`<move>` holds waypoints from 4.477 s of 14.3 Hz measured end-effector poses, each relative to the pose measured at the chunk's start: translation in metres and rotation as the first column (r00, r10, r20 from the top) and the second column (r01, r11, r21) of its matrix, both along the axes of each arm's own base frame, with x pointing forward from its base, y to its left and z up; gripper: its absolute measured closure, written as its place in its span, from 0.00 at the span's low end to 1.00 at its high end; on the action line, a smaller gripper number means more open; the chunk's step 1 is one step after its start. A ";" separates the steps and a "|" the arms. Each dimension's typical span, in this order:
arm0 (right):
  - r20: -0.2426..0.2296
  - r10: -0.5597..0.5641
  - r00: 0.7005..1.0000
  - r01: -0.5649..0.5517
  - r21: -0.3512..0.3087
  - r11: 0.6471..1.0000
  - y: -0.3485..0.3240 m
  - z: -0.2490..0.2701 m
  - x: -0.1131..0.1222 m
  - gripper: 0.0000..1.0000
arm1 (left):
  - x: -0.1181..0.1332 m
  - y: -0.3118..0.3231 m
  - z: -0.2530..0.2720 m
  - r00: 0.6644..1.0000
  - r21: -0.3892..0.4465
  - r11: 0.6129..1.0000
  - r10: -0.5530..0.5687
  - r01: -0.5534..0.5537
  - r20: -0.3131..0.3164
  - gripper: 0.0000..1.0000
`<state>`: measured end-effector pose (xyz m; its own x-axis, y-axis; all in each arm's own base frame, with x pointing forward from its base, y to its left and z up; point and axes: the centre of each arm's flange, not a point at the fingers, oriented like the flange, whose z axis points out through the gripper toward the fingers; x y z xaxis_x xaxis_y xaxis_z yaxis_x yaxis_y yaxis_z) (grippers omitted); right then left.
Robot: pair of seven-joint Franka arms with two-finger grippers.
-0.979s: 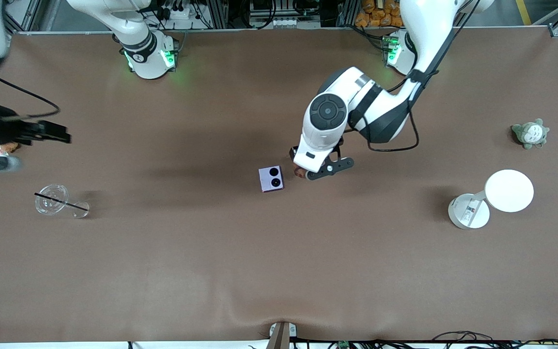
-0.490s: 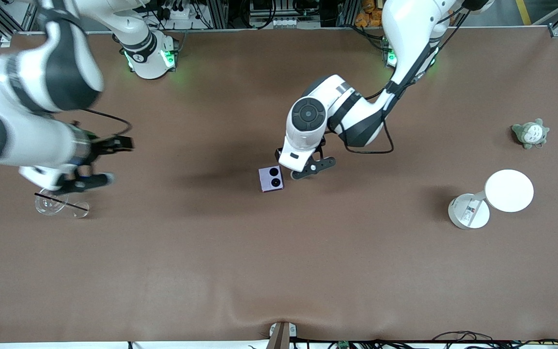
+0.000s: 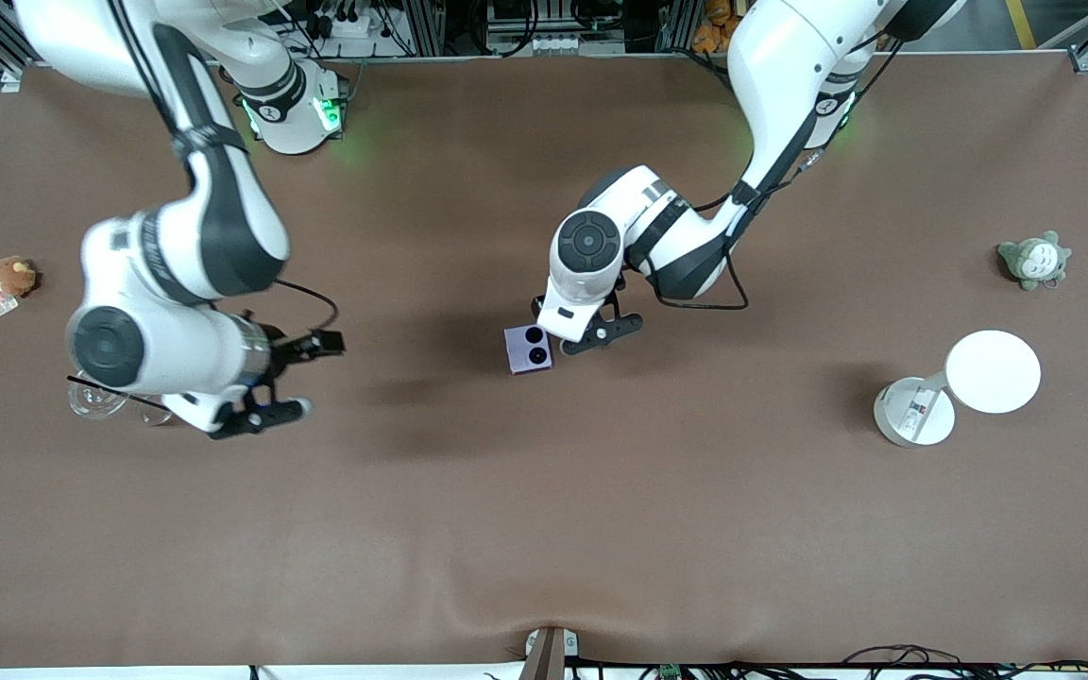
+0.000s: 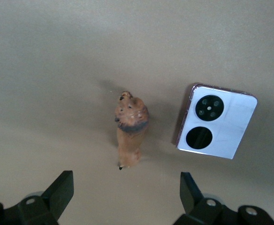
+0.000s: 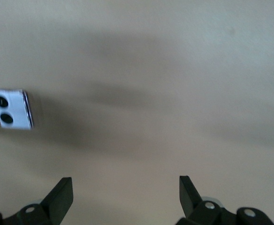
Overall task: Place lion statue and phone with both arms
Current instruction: 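Lower the left gripper onto the lion while the right gripper reaches the phone, then close the left gripper on the lion while the right gripper descends, then grasp the phone with the right gripper while the left gripper lifts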
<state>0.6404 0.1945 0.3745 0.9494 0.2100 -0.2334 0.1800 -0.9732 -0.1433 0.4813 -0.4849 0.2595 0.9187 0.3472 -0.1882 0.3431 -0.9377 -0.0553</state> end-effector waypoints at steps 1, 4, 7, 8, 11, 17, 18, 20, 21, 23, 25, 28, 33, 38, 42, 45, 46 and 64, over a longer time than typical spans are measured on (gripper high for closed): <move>0.007 -0.025 1.000 0.026 -0.012 1.000 0.016 -0.010 -0.002 0.00 | -0.002 -0.002 -0.005 1.000 0.001 1.000 -0.004 0.004 -0.001 0.00; 0.006 -0.054 0.999 0.054 -0.034 0.998 0.052 -0.023 -0.016 0.00 | -0.003 -0.004 -0.014 0.999 0.018 0.999 -0.031 0.031 0.018 0.00; -0.002 -0.069 0.998 0.069 -0.044 0.997 0.041 -0.028 -0.014 0.00 | -0.003 -0.003 -0.020 0.996 0.054 0.996 -0.074 0.071 0.051 0.04; -0.009 -0.061 0.998 0.061 -0.044 0.997 0.034 -0.032 -0.012 0.00 | -0.003 -0.003 -0.022 0.995 0.055 0.995 -0.080 0.077 0.058 0.04; -0.022 -0.019 1.000 0.018 -0.037 0.999 0.027 -0.043 -0.011 0.00 | -0.003 -0.006 -0.029 0.992 0.057 0.994 -0.101 0.096 0.081 0.18; -0.031 -0.016 0.999 0.015 -0.039 0.999 0.031 -0.044 -0.013 0.00 | 0.000 -0.006 -0.038 0.986 0.063 0.991 -0.125 0.118 0.114 0.25; -0.033 -0.026 0.999 0.025 -0.042 0.999 0.036 -0.044 -0.015 0.00 | 0.001 -0.006 -0.040 0.985 0.065 0.991 -0.128 0.121 0.117 0.26; -0.029 -0.055 0.998 0.054 -0.056 0.997 0.058 -0.043 -0.022 0.00 | 0.001 -0.005 -0.043 0.983 0.074 0.989 -0.138 0.129 0.123 0.29; -0.021 -0.061 0.998 0.060 -0.059 0.996 0.070 -0.043 -0.026 0.00 | 0.002 -0.005 -0.044 0.982 0.076 0.988 -0.140 0.131 0.125 0.30; 0.008 -0.062 0.998 0.063 -0.056 0.996 0.092 -0.045 -0.031 0.00 | 0.002 -0.004 -0.046 0.982 0.078 0.988 -0.141 0.132 0.125 0.33; 0.028 -0.078 0.997 0.080 -0.060 0.995 0.110 -0.058 -0.034 0.00 | 0.003 -0.003 -0.046 0.982 0.079 0.988 -0.140 0.131 0.126 0.39; 0.040 -0.109 0.993 0.112 -0.075 0.991 0.138 -0.082 -0.043 0.00 | 0.003 -0.003 -0.047 0.982 0.080 0.988 -0.139 0.130 0.125 0.47; 0.058 -0.103 0.993 0.107 -0.072 0.992 0.153 -0.094 -0.047 0.00 | 0.004 -0.003 -0.047 0.982 0.079 0.988 -0.140 0.130 0.128 0.63; 0.079 -0.080 0.994 0.085 -0.063 0.994 0.172 -0.100 -0.055 0.00 | 0.011 0.002 -0.044 0.981 0.082 0.989 -0.135 0.124 0.138 0.63; 0.112 -0.073 0.991 0.079 -0.057 0.995 0.190 -0.124 -0.072 0.00 | 0.031 0.020 -0.023 0.981 0.090 0.990 -0.121 0.108 0.155 0.63; 0.126 -0.074 0.989 0.081 -0.050 0.995 0.194 -0.127 -0.075 0.00 | 0.048 0.048 0.004 0.978 0.127 0.982 -0.159 0.142 0.136 0.63; 0.134 -0.086 0.987 0.093 -0.047 0.995 0.199 -0.127 -0.077 0.00 | 0.054 0.060 0.012 0.977 0.140 0.978 -0.175 0.157 0.125 0.63; 0.194 -0.098 0.976 0.106 -0.032 0.994 0.270 -0.179 -0.126 0.00 | 0.118 0.249 0.070 0.946 0.033 0.945 -0.323 0.324 -0.042 0.63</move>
<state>0.5141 0.4640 0.1952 0.9933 0.1032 -0.0515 0.0992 -0.9923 -0.0748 0.5990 -0.2363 0.3297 0.9758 0.0402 -0.2148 0.0188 -0.9948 -0.1005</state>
